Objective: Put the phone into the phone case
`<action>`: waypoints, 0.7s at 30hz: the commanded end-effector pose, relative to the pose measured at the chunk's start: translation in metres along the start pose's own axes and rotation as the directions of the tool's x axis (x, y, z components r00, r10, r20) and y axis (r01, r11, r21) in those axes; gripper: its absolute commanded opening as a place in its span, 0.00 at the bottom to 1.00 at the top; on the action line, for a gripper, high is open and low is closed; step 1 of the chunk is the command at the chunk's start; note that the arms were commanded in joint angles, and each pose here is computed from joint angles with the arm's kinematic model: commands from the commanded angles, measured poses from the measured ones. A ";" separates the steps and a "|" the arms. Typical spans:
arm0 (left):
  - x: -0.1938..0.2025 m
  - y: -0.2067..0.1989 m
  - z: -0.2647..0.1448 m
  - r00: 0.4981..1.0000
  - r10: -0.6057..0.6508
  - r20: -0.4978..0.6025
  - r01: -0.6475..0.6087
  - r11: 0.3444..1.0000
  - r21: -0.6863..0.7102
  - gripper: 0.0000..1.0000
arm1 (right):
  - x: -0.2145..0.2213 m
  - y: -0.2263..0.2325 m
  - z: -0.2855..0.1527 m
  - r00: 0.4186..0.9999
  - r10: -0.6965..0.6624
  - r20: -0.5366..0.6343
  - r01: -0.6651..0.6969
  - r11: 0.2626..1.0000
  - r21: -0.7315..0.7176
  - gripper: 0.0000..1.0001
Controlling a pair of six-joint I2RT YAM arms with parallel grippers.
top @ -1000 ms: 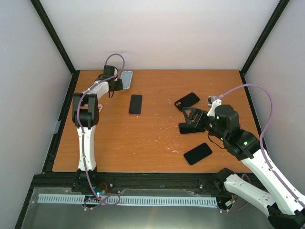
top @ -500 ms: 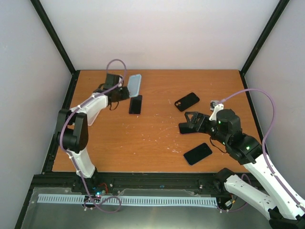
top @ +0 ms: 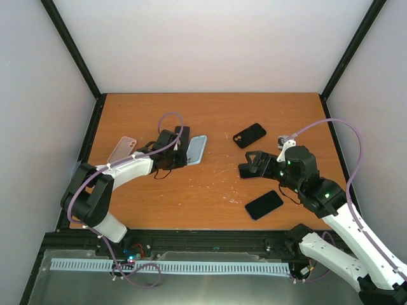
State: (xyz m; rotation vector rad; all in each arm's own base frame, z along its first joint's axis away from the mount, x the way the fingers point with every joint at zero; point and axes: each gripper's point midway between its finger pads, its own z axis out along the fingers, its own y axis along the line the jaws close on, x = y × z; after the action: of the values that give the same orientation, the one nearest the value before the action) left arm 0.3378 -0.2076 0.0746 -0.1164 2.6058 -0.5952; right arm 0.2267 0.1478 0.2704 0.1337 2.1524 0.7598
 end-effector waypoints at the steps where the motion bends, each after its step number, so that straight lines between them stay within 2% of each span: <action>1: 0.009 -0.017 -0.002 0.999 -0.042 0.031 0.041 0.999 0.036 0.00 | 0.000 -0.003 0.004 1.000 -0.011 0.013 0.010 1.000 0.014 1.00; 7: 0.045 -0.013 0.014 0.998 -0.052 -0.047 0.052 0.999 0.006 0.02 | 0.000 -0.005 0.007 1.000 -0.006 0.018 0.006 1.000 0.022 1.00; 11: 0.051 -0.011 0.019 0.997 -0.054 -0.060 0.053 0.999 -0.013 0.12 | 0.000 -0.007 0.008 0.999 0.001 0.041 -0.002 1.000 0.013 1.00; 14: 0.047 -0.013 0.015 0.998 -0.050 -0.044 0.049 0.999 -0.009 0.28 | -0.001 -0.004 0.010 0.999 0.000 0.040 0.000 1.000 -0.002 1.00; 16: 0.041 -0.016 0.011 0.999 -0.035 -0.020 0.035 0.999 -0.007 0.42 | -0.001 -0.001 0.011 0.999 -0.007 0.035 0.008 1.000 -0.009 1.00; 18: 0.030 -0.018 0.006 1.000 -0.008 0.008 0.008 1.000 -0.023 0.57 | -0.003 0.001 0.011 0.999 -0.017 0.036 0.017 1.000 -0.013 1.00; 19: 0.025 -0.018 0.004 1.000 0.010 0.018 -0.009 0.999 -0.042 0.69 | -0.004 0.001 0.011 0.999 -0.021 0.038 0.022 1.000 -0.013 1.00; 21: 0.012 -0.017 0.000 0.997 0.049 0.051 -0.045 0.995 -0.086 0.86 | -0.005 0.002 0.011 0.999 -0.027 0.042 0.028 1.000 -0.013 1.00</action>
State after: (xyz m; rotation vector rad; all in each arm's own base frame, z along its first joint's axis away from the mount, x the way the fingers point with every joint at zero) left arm 0.3003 -0.2241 0.0425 -0.1527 2.6841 -0.5417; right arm 0.2353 0.1498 0.2598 0.1380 2.1398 0.7429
